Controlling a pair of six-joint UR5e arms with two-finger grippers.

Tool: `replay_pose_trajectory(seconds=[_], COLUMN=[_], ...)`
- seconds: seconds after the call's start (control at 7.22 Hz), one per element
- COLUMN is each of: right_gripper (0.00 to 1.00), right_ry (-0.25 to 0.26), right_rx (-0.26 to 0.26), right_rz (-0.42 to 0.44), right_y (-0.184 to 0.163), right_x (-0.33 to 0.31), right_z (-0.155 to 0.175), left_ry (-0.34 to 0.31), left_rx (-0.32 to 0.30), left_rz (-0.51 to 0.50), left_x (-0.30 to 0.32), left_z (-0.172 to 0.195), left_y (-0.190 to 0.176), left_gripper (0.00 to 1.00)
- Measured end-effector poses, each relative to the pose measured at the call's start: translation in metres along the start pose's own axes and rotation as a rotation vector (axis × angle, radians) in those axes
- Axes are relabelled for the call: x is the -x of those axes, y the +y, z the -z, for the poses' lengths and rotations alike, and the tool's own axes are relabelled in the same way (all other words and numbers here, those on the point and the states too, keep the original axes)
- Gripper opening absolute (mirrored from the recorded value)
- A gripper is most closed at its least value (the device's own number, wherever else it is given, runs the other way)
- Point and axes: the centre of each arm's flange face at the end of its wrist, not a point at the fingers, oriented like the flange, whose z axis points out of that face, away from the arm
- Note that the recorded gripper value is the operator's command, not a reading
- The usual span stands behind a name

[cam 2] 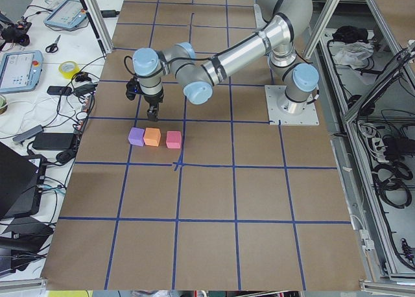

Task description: Arrange blocks in a line

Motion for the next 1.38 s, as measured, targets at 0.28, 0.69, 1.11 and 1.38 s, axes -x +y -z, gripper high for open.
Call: replay_pose_trajectory(seconds=[0.28,0.69,1.11,1.38], right_gripper=[1.00,1.00,1.00,1.00], right_ry=[0.000,0.000,0.000,0.001], right_rx=[0.001,0.003,0.005,0.006], right_rz=[0.000,0.000,0.000,0.000], right_y=[0.000,0.000,0.000,0.000], right_x=[0.001,0.001,0.001,0.001], right_z=[0.000,-0.001,-0.002,-0.002], left_ry=[-0.001,-0.020,-0.043,-0.084], left_rx=[0.046,0.059,0.013,-0.012], left_rz=[0.022,0.151,0.211,0.178], left_x=[-0.051,-0.195,-0.330,-0.353], left_z=[0.094,0.135,0.138,0.135], left_y=[0.054,0.073,0.077,0.077], left_gripper=[1.00,1.00,1.00,1.00])
